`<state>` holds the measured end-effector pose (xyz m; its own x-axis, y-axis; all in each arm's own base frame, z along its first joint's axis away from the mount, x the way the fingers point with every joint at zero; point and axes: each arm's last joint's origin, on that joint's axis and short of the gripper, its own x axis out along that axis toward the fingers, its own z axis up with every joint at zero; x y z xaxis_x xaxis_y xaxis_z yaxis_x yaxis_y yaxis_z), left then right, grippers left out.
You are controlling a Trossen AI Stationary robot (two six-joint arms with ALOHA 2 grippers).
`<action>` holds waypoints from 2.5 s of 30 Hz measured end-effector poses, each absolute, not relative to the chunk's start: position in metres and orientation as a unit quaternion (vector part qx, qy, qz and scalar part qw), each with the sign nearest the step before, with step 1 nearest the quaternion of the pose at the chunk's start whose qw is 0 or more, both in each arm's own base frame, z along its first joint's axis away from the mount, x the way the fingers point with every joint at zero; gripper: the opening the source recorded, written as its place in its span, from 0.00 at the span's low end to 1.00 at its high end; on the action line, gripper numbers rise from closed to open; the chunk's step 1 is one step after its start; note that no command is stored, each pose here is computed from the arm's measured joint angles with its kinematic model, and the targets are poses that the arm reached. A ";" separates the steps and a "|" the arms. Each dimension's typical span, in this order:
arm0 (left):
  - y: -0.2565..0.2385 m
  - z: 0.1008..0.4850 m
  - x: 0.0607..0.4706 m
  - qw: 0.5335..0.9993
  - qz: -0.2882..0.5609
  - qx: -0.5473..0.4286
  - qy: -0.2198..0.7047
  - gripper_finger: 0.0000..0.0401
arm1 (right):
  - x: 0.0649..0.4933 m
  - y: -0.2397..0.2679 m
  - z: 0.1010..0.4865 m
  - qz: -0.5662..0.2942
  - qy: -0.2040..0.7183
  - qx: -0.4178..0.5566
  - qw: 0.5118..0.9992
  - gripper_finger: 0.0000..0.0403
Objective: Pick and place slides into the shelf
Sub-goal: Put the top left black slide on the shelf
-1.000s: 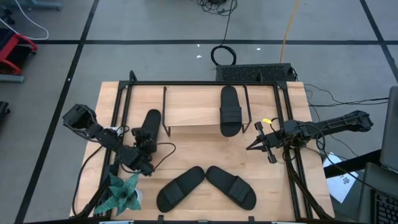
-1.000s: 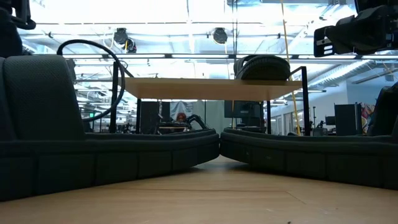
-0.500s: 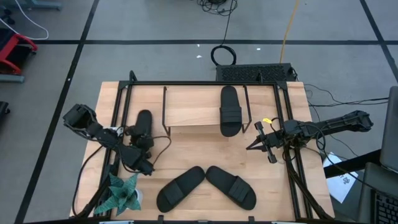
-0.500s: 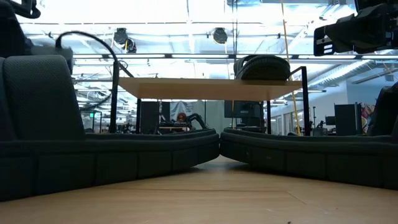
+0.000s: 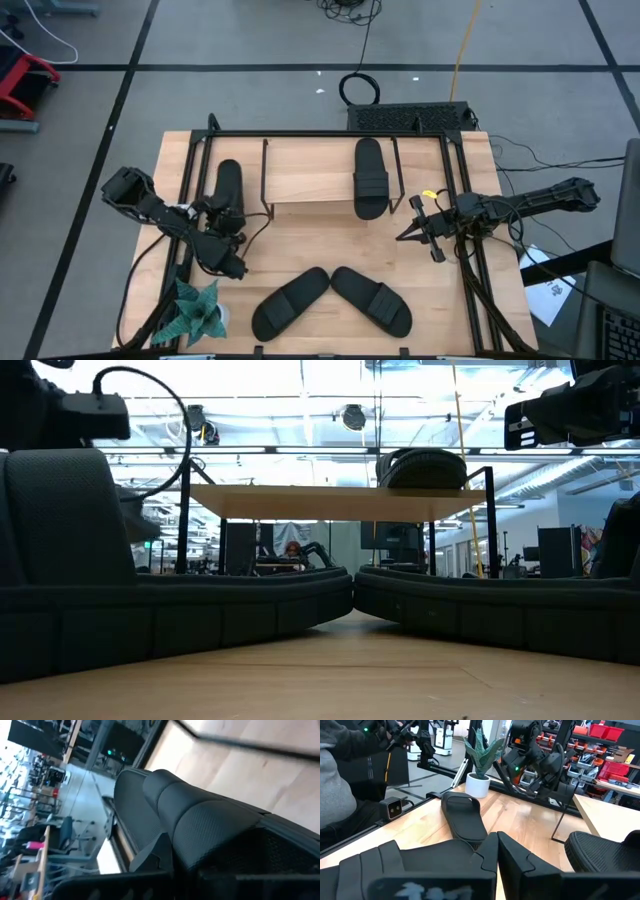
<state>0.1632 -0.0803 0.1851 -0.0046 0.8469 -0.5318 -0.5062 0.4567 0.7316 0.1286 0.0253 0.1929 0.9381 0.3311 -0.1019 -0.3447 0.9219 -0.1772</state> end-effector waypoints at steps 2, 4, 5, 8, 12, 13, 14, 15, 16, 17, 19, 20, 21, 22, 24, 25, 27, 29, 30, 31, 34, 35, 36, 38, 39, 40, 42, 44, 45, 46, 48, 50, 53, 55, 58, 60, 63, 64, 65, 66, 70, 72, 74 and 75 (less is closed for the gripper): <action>-0.081 0.188 0.166 0.692 0.495 0.166 0.499 0.00 | 0.129 0.025 0.193 0.173 0.035 -0.097 0.980 0.00; -0.081 0.191 0.169 0.698 0.495 0.164 0.491 0.00 | 0.129 0.025 0.193 0.173 0.035 -0.097 0.980 0.00; -0.082 0.192 0.171 0.703 0.494 0.166 0.484 0.00 | 0.129 0.025 0.193 0.173 0.035 -0.097 0.980 0.00; -0.083 0.196 0.174 0.712 0.492 0.164 0.473 0.00 | 0.129 0.025 0.193 0.173 0.035 -0.097 0.980 0.00; -0.083 0.199 0.176 0.716 0.488 0.172 0.469 0.00 | 0.129 0.025 0.193 0.173 0.035 -0.095 0.980 0.00; -0.083 0.199 0.177 0.717 0.489 0.173 0.466 0.00 | 0.129 0.025 0.193 0.173 0.035 -0.095 0.980 0.00; -0.081 0.200 0.179 0.718 0.492 0.172 0.462 0.00 | 0.129 0.025 0.193 0.172 0.035 -0.095 0.980 0.00; -0.080 0.200 0.180 0.718 0.495 0.171 0.459 0.00 | 0.129 0.025 0.193 0.173 0.035 -0.095 0.980 0.00; -0.079 0.201 0.180 0.720 0.497 0.171 0.453 0.00 | 0.129 0.025 0.193 0.172 0.035 -0.095 0.980 0.00; -0.078 0.201 0.181 0.722 0.501 0.172 0.446 0.00 | 0.129 0.025 0.193 0.173 0.035 -0.095 0.980 0.00; -0.075 0.202 0.184 0.727 0.510 0.173 0.427 0.00 | 0.129 0.025 0.193 0.173 0.035 -0.095 0.980 0.00; -0.072 0.203 0.185 0.727 0.515 0.171 0.420 0.00 | 0.129 0.025 0.193 0.173 0.035 -0.095 0.980 0.00; -0.070 0.203 0.186 0.727 0.521 0.170 0.415 0.00 | 0.129 0.025 0.193 0.172 0.035 -0.095 0.980 0.00; -0.068 0.203 0.187 0.726 0.526 0.167 0.410 0.00 | 0.129 0.025 0.193 0.173 0.035 -0.095 0.980 0.00; -0.064 0.204 0.188 0.723 0.533 0.164 0.407 0.00 | 0.129 0.025 0.193 0.172 0.035 -0.095 0.980 0.00; -0.063 0.204 0.189 0.721 0.536 0.163 0.408 0.00 | 0.129 0.025 0.193 0.172 0.035 -0.095 0.980 0.00; -0.060 0.204 0.190 0.716 0.540 0.162 0.411 0.00 | 0.129 0.025 0.193 0.173 0.035 -0.095 0.980 0.00; -0.057 0.204 0.191 0.712 0.539 0.171 0.417 0.00 | 0.129 0.025 0.193 0.172 0.035 -0.095 0.980 0.00; -0.057 0.204 0.191 0.711 0.536 0.177 0.420 0.00 | 0.129 0.025 0.193 0.172 0.035 -0.095 0.980 0.00; -0.056 0.205 0.190 0.711 0.533 0.180 0.421 0.00 | 0.129 0.025 0.193 0.172 0.035 -0.095 0.980 0.00; -0.059 0.211 0.194 0.716 0.526 0.179 0.423 0.00 | 0.129 0.025 0.193 0.173 0.035 -0.095 0.980 0.00; -0.060 0.213 0.195 0.719 0.522 0.178 0.422 0.00 | 0.129 0.025 0.193 0.173 0.035 -0.096 0.980 0.00; -0.062 0.216 0.197 0.723 0.519 0.175 0.422 0.00 | 0.129 0.025 0.193 0.173 0.035 -0.096 0.980 0.00; -0.066 0.221 0.199 0.728 0.512 0.165 0.425 0.00 | 0.129 0.025 0.193 0.172 0.035 -0.096 0.980 0.00; -0.068 0.223 0.200 0.729 0.510 0.156 0.429 0.00 | 0.129 0.025 0.193 0.173 0.035 -0.096 0.980 0.00; -0.070 0.224 0.201 0.730 0.508 0.144 0.434 0.00 | 0.129 0.025 0.193 0.173 0.035 -0.096 0.980 0.00; -0.073 0.226 0.201 0.728 0.508 0.120 0.445 0.00 | 0.129 0.025 0.193 0.173 0.035 -0.095 0.980 0.00; -0.076 0.226 0.200 0.730 0.510 0.103 0.444 0.00 | 0.129 0.025 0.193 0.173 0.035 -0.095 0.980 0.00; -0.077 0.226 0.200 0.731 0.512 0.097 0.441 0.00 | 0.129 0.025 0.193 0.173 0.035 -0.095 0.980 0.00; -0.077 0.226 0.199 0.731 0.514 0.092 0.440 0.00 | 0.128 0.025 0.193 0.174 0.035 -0.095 0.980 0.00; -0.077 0.225 0.199 0.730 0.520 0.083 0.436 0.00 | 0.128 0.025 0.193 0.174 0.035 -0.095 0.980 0.00; -0.075 0.225 0.199 0.731 0.529 0.073 0.424 0.00 | 0.128 0.025 0.193 0.174 0.035 -0.095 0.980 0.00; -0.070 0.225 0.202 0.730 0.543 0.065 0.409 0.00 | 0.129 0.025 0.193 0.174 0.035 -0.093 0.980 0.00; -0.065 0.225 0.203 0.724 0.551 0.062 0.411 0.00 | 0.128 0.025 0.193 0.174 0.036 -0.090 0.980 0.00; -0.060 0.225 0.205 0.716 0.557 0.065 0.416 0.00 | 0.128 0.025 0.193 0.174 0.036 -0.090 0.980 0.00; -0.057 0.225 0.206 0.713 0.558 0.068 0.420 0.00 | 0.128 0.025 0.193 0.174 0.036 -0.090 0.980 0.00; -0.054 0.226 0.207 0.711 0.559 0.077 0.419 0.00 | 0.128 0.025 0.193 0.174 0.036 -0.090 0.980 0.00; -0.053 0.226 0.207 0.710 0.559 0.079 0.421 0.00 | 0.128 0.025 0.193 0.174 0.036 -0.090 0.980 0.00; -0.053 0.226 0.207 0.708 0.558 0.082 0.425 0.00 | 0.128 0.025 0.193 0.174 0.036 -0.090 0.980 0.00; -0.052 0.226 0.207 0.707 0.557 0.085 0.427 0.00 | 0.128 0.025 0.193 0.174 0.036 -0.090 0.980 0.00; -0.048 0.232 0.205 0.712 0.556 0.085 0.421 0.00 | 0.128 0.025 0.193 0.174 0.036 -0.091 0.980 0.00; -0.048 0.235 0.202 0.715 0.553 0.081 0.420 0.00 | 0.129 0.025 0.193 0.174 0.036 -0.091 0.980 0.00; -0.048 0.236 0.200 0.711 0.550 0.063 0.433 0.00 | 0.129 0.025 0.193 0.174 0.036 -0.091 0.980 0.00; -0.050 0.236 0.199 0.710 0.549 0.053 0.438 0.00 | 0.129 0.025 0.193 0.173 0.036 -0.091 0.980 0.00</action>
<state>0.1992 -0.0496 0.2361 0.0134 0.8265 -0.5628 -0.7332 0.3908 0.5565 0.1285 0.0254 0.1929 0.9373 0.3334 -0.1017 -0.3465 0.9232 -0.1665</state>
